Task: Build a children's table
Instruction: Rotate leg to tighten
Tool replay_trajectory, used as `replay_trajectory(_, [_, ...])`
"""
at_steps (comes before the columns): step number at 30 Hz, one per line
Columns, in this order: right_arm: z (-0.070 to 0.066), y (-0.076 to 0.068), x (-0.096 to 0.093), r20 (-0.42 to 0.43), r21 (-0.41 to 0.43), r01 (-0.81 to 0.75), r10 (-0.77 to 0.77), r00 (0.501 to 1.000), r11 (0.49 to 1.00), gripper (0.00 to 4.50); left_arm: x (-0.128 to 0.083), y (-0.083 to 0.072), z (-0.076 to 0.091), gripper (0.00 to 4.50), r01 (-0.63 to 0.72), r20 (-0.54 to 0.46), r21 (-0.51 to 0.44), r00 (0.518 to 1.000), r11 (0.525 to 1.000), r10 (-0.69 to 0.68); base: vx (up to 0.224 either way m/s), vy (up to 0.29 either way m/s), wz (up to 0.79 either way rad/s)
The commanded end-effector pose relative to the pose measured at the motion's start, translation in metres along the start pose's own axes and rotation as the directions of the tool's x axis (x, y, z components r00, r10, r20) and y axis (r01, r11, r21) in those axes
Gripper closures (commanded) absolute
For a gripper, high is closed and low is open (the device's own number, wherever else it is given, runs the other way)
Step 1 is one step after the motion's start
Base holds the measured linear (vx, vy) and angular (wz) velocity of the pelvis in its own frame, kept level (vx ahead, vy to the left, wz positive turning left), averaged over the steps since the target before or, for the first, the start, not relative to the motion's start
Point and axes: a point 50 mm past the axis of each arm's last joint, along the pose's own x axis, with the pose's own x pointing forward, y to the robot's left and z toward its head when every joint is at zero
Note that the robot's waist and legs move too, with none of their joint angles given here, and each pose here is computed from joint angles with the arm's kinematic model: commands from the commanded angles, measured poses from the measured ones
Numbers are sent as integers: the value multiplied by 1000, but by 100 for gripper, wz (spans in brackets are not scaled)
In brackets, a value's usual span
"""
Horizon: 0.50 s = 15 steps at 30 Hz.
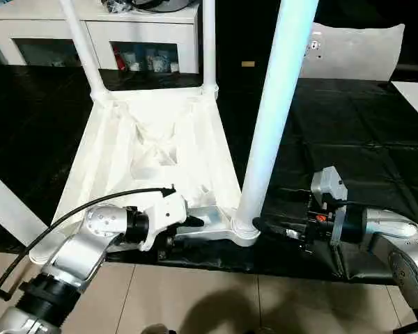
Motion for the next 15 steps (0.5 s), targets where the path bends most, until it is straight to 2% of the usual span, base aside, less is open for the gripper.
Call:
replay_trajectory(1, [6, 0, 0, -8, -27, -10, 10, 1000, 1000, 0, -1, 2, -4, 279, -8, -26, -35, 1000, 999, 7, 0, 0, 0])
replay_trajectory(3, [5, 0, 0, -9, -27, -11, 10, 1000, 1000, 0, -1, 2, -4, 309, -5, -19, -51, 1000, 999, 4, 0, 0, 0])
replay_trajectory(6, [5, 1, 1, -9, -25, -13, 13, 1000, 1000, 0, 1, 3, -4, 321, -8, -25, -71, 1000, 997, 6, 0, 0, 0])
replay_trajectory(8, [5, 1, 1, -8, -25, -14, 14, 1000, 1000, 0, 1, 4, -5, 353, -12, -34, -79, 999, 997, 9, 0, 0, 0])
replay_trajectory(11, [5, 1, 1, -7, -24, -14, 14, 1000, 1000, 0, 1, 4, -5, 363, -10, -39, -85, 999, 996, 6, 0, 0, 0])
replay_trajectory(15, [5, 1, 2, -9, -24, -15, 15, 1000, 1000, 0, 0, 3, -7, 397, 0, -60, -86, 998, 996, -5, 0, 0, 0])
